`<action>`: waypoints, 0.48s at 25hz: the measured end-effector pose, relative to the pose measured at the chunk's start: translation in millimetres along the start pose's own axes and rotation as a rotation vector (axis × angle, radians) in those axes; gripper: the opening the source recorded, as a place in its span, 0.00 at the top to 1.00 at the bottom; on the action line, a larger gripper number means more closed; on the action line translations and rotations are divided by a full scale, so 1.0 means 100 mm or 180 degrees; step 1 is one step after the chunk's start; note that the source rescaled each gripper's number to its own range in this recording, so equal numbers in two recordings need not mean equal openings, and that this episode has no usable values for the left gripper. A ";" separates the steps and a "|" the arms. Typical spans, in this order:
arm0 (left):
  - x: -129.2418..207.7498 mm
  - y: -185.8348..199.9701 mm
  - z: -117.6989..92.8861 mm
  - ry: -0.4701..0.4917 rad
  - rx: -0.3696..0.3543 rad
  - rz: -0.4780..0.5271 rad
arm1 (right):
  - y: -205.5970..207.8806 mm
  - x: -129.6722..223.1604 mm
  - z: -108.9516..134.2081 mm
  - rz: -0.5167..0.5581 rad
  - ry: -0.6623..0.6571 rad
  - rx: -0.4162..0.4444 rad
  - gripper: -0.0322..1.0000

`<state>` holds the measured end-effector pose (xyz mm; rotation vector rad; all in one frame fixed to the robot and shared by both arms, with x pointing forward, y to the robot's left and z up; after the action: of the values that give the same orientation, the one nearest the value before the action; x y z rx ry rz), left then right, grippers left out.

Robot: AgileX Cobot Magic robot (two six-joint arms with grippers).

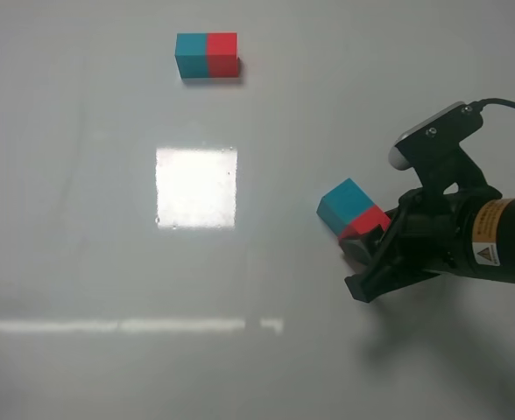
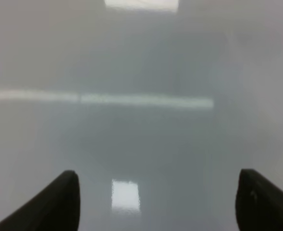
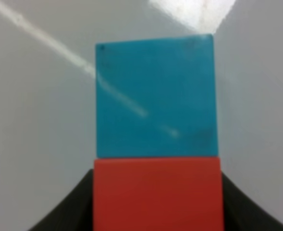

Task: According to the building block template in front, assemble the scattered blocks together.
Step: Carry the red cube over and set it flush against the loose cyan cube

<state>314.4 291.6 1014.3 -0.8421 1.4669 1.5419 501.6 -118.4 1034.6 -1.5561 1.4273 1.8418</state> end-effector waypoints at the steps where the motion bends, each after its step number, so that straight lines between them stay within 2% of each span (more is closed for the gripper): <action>1: 0.00 0.00 0.00 0.0000 0.0000 0.0000 | 0.00 0.00 0.00 0.0000 0.0030 0.0000 0.96; 5: 0.00 0.00 0.00 0.0000 0.0000 0.0000 | 0.00 0.00 0.00 0.0002 0.0077 -0.0003 0.96; 6: 0.00 0.00 0.00 0.0000 0.0000 0.0000 | 0.00 0.00 0.00 0.0004 0.0063 -0.0006 0.92; 7: 0.00 0.00 0.00 0.0000 0.0000 0.0000 | 0.00 0.00 0.01 -0.0001 0.0055 -0.0012 0.85; 9: 0.00 0.00 0.00 0.0000 0.0000 0.0000 | 0.00 -0.01 0.02 -0.0016 0.0036 -0.0027 0.56; 10: 0.00 0.00 0.00 0.0000 0.0000 0.0000 | 0.00 -0.01 0.02 -0.0018 0.0032 -0.0029 0.47; 12: 0.00 0.00 0.00 0.0000 0.0000 0.0000 | 0.00 -0.02 0.02 -0.0027 0.0014 -0.0040 0.35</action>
<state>314.4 291.6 1014.3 -0.8421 1.4669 1.5419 500.8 -116.0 1035.7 -1.5706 1.4114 1.8472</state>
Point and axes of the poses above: a point on each arm's last joint axis where the gripper is mounted, y pointing back along that axis away from the gripper, z along the wrist's bending axis when the last joint is at zero, x = y × z, the point moved 9 cm from there along -y, pointing out along that axis toward the gripper, and after that the axes turned 11 degrees about -y, right-handed, at the moved point
